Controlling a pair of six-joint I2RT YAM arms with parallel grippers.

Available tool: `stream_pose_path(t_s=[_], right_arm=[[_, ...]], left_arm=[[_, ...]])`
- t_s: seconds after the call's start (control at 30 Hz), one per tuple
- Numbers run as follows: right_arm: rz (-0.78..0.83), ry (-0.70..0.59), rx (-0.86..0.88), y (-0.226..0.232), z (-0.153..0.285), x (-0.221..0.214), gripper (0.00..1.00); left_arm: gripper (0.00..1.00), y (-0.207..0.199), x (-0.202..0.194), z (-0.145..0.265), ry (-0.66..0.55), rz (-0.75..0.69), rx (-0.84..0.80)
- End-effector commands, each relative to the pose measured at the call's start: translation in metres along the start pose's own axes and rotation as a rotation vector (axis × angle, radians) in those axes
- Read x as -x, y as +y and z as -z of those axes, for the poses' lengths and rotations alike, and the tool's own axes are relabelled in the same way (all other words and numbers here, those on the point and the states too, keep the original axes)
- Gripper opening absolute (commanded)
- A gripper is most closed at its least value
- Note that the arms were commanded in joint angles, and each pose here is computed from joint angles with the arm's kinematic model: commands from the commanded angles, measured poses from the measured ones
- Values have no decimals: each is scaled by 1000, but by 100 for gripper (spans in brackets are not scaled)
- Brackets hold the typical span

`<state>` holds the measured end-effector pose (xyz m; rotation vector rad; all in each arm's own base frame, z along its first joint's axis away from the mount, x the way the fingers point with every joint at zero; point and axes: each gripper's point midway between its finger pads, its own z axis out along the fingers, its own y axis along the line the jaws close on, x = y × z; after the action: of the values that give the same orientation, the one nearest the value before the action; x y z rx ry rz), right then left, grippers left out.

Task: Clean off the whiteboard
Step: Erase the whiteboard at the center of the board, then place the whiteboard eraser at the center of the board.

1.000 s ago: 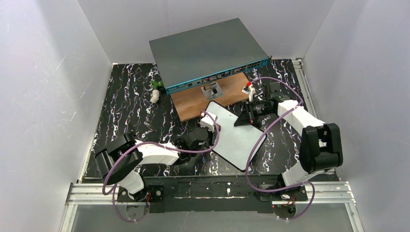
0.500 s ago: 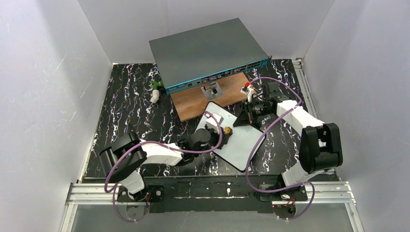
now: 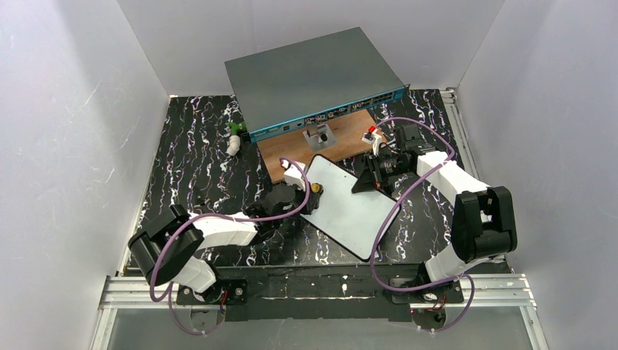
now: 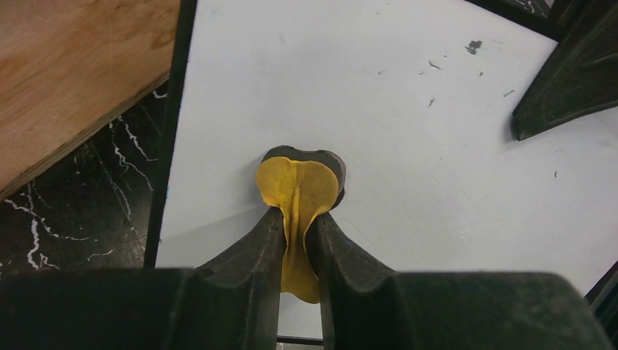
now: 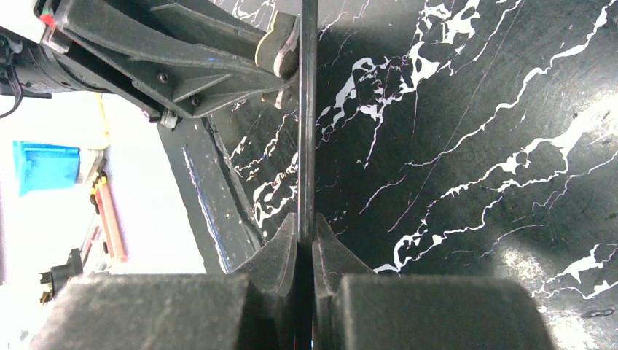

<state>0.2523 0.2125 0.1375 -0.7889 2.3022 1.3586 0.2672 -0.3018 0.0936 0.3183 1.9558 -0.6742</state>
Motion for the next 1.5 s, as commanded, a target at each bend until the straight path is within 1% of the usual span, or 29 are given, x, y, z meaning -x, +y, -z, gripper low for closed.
stream_pose_path(t_s=[0.0,0.13,0.23,0.33,0.43,0.5,0.63,0.73,0.83,1.0,1.17,1.33,1.47], right_arm=[[55,-18,64,22,4,7,1],[51,-15,72,22,3,6,1],[58,-15,76,24,4,6,1],[65,-17,77,25,5,6,1],[68,-17,80,25,5,7,1],[66,-15,81,25,4,6,1],[71,-16,79,26,5,6,1],[76,-17,76,26,5,7,1],[76,-16,77,26,5,6,1],[83,-17,73,27,6,6,1],[91,-17,75,28,6,6,1],[98,-14,77,28,7,6,1],[102,-13,79,29,7,6,1]], left_arm=[[0,-44,6,-3,-12,-37,-150],[0,-74,4,-9,15,-113,-197],[0,-79,8,-18,17,-126,-178],[0,-70,29,-24,-26,-133,-113],[0,-56,45,-30,-15,-140,-48],[0,-47,53,-34,9,-157,2],[0,-26,55,-38,88,-226,117],[0,-14,49,-34,122,-253,170],[0,-2,35,-29,144,-246,204],[0,16,3,-17,186,-211,239],[0,36,-24,4,235,-209,278],[0,61,-39,30,244,-216,349],[0,72,-51,42,248,-181,375]])
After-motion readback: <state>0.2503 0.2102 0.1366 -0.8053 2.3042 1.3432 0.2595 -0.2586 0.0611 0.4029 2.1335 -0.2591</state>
